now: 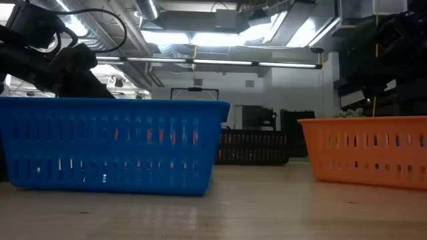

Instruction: Stack baskets by color

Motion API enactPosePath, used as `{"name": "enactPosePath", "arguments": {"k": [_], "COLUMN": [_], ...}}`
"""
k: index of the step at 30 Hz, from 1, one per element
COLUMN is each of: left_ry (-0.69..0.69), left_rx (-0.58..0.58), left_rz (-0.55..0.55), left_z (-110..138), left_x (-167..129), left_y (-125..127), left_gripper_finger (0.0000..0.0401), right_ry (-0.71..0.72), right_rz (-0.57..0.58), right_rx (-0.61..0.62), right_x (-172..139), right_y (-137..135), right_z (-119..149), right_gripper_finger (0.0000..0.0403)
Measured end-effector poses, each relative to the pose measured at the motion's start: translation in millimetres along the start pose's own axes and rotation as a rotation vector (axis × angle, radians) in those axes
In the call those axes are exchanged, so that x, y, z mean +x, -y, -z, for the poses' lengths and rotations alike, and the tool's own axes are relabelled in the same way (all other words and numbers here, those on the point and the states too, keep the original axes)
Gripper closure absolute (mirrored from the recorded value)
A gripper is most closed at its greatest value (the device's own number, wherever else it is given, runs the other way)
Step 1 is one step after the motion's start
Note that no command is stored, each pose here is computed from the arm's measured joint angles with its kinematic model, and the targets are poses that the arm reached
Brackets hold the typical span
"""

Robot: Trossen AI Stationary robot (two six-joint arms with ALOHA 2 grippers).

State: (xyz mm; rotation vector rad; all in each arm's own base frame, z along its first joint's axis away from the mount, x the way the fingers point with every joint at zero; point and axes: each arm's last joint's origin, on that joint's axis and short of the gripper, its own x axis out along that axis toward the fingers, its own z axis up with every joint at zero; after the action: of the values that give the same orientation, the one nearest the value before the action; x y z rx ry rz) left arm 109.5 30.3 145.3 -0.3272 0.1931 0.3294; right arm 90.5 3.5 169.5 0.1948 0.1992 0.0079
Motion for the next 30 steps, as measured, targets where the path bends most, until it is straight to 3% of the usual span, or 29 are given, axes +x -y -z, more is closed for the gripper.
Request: {"name": "enactPosePath", "arguments": {"k": [30], "left_ry": [0.000], "left_rx": [0.000], "left_rz": [0.000], "left_z": [0.0], "left_x": [0.0], "left_y": [0.0], "left_gripper_finger": [0.0401], "right_ry": [0.014], "right_rz": [-0.003], "right_rx": [0.012], "right_x": [0.0], "right_y": [-0.3], "right_z": [-1.4], "right_gripper_finger": [0.0281]}}
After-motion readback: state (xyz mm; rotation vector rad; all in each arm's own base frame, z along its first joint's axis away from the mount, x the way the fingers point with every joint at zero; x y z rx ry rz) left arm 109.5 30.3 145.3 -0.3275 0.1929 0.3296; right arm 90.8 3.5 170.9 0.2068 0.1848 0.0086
